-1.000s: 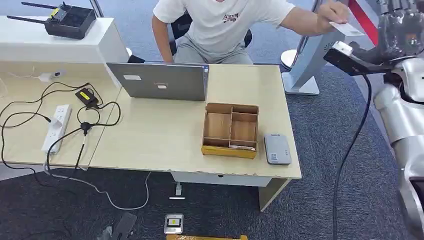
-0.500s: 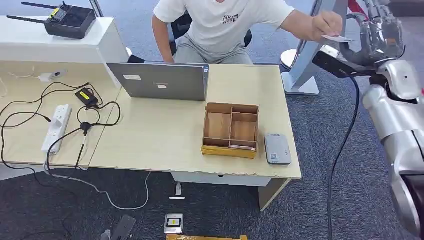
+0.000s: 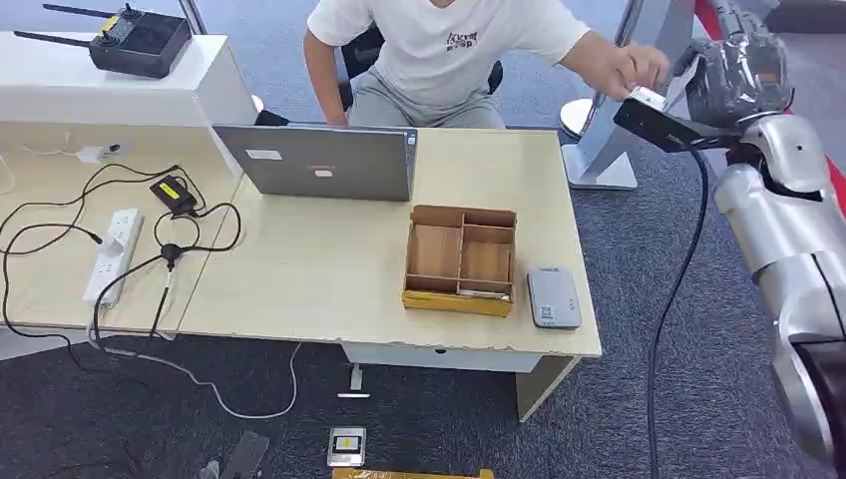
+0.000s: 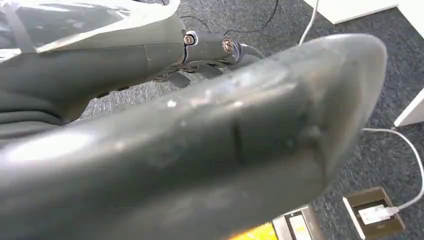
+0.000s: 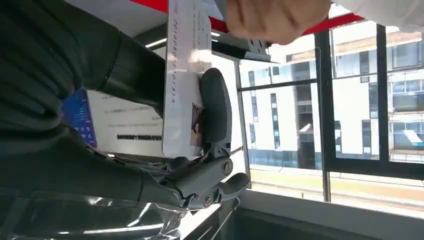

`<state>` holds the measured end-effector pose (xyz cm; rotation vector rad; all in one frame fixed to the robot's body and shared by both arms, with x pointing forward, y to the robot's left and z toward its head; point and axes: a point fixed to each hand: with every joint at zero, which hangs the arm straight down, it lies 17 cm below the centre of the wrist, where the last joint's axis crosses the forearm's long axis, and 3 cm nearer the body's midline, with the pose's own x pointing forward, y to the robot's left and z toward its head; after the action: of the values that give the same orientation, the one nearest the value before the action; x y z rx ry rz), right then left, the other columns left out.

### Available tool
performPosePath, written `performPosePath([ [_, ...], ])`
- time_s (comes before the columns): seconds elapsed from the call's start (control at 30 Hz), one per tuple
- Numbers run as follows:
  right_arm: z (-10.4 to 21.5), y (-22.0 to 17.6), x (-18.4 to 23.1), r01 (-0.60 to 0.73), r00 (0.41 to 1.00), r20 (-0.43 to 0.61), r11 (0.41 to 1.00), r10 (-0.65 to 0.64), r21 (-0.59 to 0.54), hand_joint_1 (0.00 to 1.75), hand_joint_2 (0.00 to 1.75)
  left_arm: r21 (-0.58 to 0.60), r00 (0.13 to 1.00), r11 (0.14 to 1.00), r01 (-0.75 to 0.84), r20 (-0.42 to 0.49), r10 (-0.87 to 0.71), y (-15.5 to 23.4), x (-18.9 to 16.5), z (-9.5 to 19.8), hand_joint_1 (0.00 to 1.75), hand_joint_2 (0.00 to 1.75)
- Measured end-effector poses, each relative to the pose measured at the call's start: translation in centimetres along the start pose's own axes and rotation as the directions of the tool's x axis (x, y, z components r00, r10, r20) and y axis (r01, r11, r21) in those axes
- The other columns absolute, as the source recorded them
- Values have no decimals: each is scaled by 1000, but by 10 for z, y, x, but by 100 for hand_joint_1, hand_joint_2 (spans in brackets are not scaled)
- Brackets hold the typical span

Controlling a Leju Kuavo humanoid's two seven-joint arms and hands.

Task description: Pass the card to the sensor for recognition and then transmit it.

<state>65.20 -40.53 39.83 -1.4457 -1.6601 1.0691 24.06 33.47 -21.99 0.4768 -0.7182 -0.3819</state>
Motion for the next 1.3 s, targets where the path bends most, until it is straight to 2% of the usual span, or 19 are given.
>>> performPosePath([
  [0.17, 4, 8, -3, 44, 999, -18, 999, -43, 17, 175, 175, 14, 1000, 1000, -14, -6, 14, 2, -3, 1, 0, 0],
  [0.33, 23, 41, -6, 93, 995, -41, 991, -89, 97, 175, 175, 22, 1000, 999, -26, -13, 26, 2, -8, 3, 0, 0],
  [0.63, 87, 121, -10, 197, 977, -137, 946, -166, 257, 175, 175, 32, 998, 999, -41, -36, 42, 4, -20, 6, 0, 0],
  [0.83, 131, 157, -5, 237, 966, -178, 912, -185, 335, 175, 175, 35, 998, 998, -47, -45, 49, 6, -23, 6, 0, 0],
  [1.1, 171, 178, 19, 256, 964, -167, 883, -205, 394, 175, 175, 38, 997, 998, -48, -52, 50, 8, -25, 6, 0, 0],
  [1.3, 187, 185, 40, 249, 968, -132, 873, -213, 419, 175, 175, 38, 997, 998, -47, -52, 49, 9, -25, 6, 0, 0],
])
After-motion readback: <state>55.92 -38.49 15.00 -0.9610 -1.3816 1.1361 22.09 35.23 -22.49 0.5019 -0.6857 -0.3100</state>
